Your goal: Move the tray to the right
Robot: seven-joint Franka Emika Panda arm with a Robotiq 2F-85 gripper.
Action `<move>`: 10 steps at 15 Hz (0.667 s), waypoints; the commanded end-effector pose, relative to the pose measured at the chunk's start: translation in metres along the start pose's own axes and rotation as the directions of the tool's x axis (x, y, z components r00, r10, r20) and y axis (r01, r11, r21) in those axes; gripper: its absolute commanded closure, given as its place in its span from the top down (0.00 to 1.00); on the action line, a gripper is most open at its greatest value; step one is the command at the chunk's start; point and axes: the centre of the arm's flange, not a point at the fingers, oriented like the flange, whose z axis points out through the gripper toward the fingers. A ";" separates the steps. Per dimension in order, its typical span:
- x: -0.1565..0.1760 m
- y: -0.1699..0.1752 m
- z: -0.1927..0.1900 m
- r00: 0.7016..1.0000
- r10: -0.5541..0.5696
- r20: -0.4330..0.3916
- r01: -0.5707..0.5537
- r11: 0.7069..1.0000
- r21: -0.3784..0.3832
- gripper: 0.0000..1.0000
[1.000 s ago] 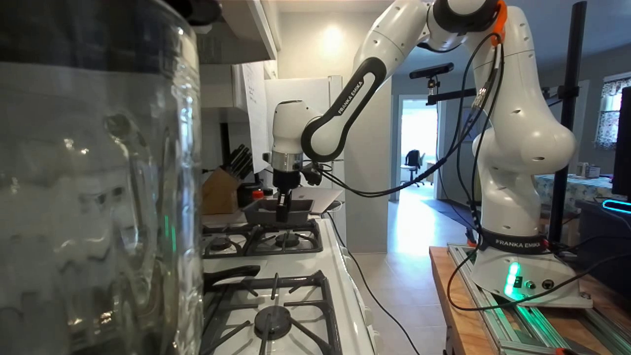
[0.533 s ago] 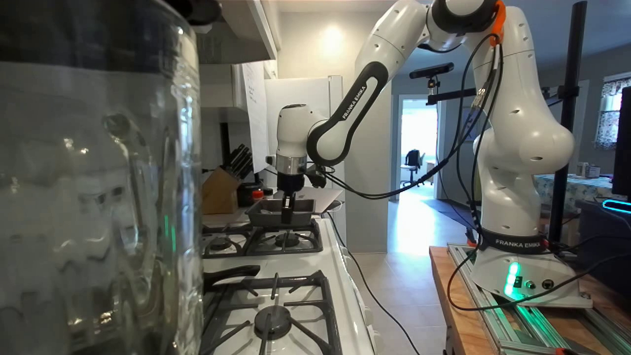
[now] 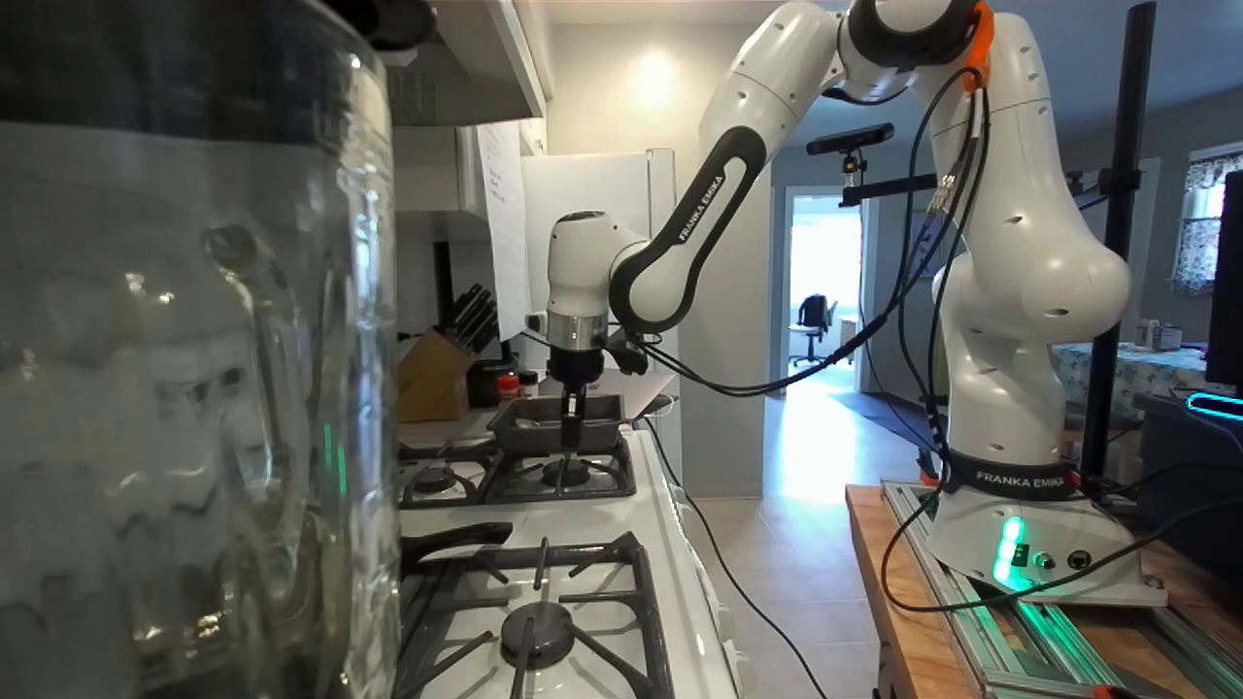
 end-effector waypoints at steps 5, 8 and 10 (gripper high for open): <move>-0.008 0.002 0.008 0.998 -0.051 -0.031 0.051 0.999 -0.005 0.01; -0.007 0.003 0.014 0.998 -0.056 -0.031 0.055 0.998 -0.005 0.01; -0.007 0.003 0.019 0.998 -0.053 -0.029 0.053 0.999 -0.005 0.01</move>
